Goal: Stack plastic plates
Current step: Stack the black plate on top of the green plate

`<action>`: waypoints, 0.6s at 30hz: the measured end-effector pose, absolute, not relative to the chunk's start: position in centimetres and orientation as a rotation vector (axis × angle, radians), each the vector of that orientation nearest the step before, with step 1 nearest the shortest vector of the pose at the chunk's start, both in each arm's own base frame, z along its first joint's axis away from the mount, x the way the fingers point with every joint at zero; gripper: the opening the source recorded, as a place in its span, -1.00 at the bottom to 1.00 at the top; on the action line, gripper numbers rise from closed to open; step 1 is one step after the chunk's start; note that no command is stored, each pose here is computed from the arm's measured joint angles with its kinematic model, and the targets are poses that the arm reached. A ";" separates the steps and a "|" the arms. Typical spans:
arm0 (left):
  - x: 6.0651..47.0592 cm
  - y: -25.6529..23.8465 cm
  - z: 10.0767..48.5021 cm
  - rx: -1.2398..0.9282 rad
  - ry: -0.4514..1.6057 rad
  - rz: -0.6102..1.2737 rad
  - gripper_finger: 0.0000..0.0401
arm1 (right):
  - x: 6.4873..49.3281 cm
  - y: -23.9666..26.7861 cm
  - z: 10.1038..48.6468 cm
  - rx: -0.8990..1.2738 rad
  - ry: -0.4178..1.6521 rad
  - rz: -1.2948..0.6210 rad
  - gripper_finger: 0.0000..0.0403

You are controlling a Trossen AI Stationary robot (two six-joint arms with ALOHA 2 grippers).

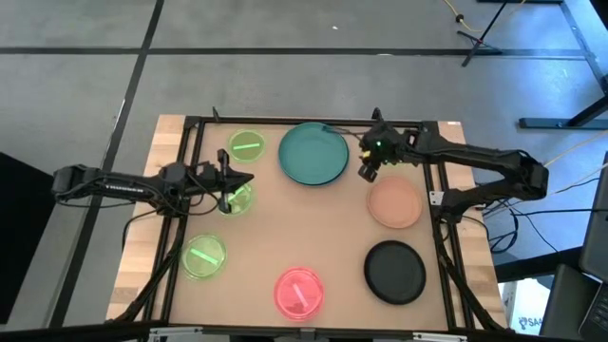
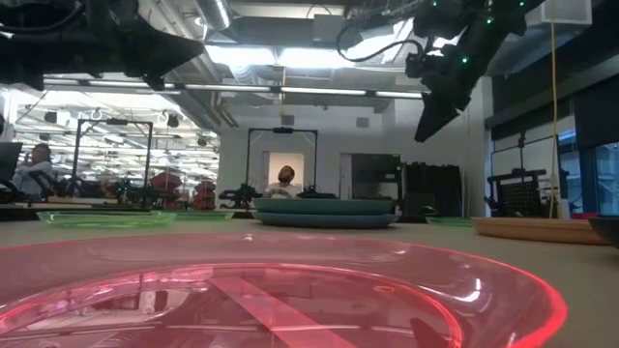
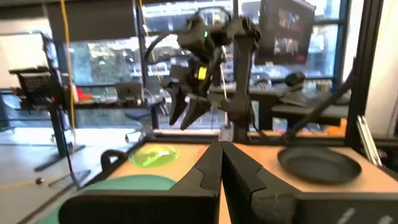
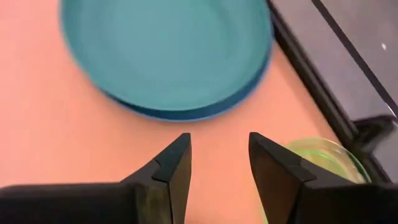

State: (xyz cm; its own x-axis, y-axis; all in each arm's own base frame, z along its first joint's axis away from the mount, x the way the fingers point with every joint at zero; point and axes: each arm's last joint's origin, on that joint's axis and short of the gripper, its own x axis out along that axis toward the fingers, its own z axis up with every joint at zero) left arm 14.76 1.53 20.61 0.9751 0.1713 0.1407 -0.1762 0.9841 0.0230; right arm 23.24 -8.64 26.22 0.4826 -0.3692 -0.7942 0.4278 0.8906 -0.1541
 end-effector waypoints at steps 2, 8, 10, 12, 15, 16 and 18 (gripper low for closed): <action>15.3 1.5 20.7 0.035 -0.114 0.166 -0.99 | 23.4 -7.7 25.8 0.052 0.966 -0.450 -0.26; 16.9 1.4 20.6 0.036 -0.046 0.153 -0.99 | 22.8 -4.4 24.0 0.047 1.019 -0.361 -0.26; 17.3 1.4 20.6 0.036 -0.031 0.153 -0.99 | 22.4 -3.2 23.5 0.050 1.020 -0.331 -0.26; 17.8 1.4 20.6 0.036 -0.013 0.153 -0.99 | 21.9 -1.9 23.3 0.057 1.023 -0.286 -0.26; 18.3 1.4 20.3 0.036 0.013 0.152 -0.99 | 21.3 0.4 23.4 0.091 1.021 -0.178 -0.26; 18.4 1.5 20.3 0.036 0.018 0.152 -0.99 | 21.0 1.3 23.5 0.099 1.019 -0.144 -0.26; 18.6 1.5 20.1 0.036 0.028 0.152 -0.99 | 20.7 2.9 23.7 0.107 1.011 -0.076 -0.26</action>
